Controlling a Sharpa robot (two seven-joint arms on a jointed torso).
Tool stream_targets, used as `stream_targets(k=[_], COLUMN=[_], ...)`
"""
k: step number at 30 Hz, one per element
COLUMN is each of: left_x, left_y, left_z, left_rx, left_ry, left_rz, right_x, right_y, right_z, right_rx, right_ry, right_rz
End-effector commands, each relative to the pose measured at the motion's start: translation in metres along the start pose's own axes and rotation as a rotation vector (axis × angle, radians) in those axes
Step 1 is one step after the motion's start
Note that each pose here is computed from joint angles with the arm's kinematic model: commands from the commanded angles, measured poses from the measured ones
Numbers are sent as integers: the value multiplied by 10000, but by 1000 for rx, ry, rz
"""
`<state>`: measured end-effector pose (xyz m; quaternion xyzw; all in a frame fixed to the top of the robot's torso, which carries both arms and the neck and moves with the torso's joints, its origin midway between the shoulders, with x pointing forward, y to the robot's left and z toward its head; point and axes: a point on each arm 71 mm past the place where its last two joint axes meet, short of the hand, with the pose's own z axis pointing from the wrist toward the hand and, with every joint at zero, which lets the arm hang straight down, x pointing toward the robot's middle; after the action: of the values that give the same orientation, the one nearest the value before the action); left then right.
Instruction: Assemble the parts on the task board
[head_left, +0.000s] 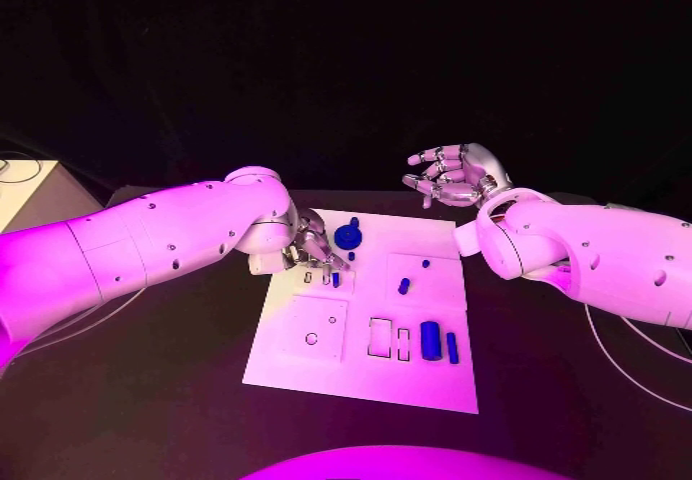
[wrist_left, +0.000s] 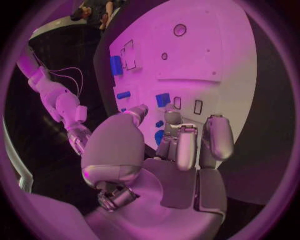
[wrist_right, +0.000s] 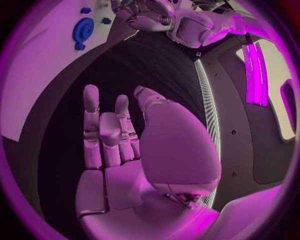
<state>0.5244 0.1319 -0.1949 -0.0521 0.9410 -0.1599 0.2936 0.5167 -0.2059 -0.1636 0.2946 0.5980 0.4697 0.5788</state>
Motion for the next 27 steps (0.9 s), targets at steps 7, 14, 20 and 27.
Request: stream_targets(k=[7, 14, 20, 27], left_x=[36, 55, 61, 68], left_y=[-27, -35, -23, -9], left_z=[20, 32, 49, 67], left_rx=[-1, 0, -6, -11], left_ry=[39, 54, 61, 66], left_rz=[23, 29, 31, 31], right_x=[12, 14, 17, 17], right_y=[8, 8, 8, 7], right_z=[3, 3, 2, 1], right_rx=[-6, -4, -3, -2], right_ry=[9, 11, 12, 12], right_rz=[-7, -7, -6, -6])
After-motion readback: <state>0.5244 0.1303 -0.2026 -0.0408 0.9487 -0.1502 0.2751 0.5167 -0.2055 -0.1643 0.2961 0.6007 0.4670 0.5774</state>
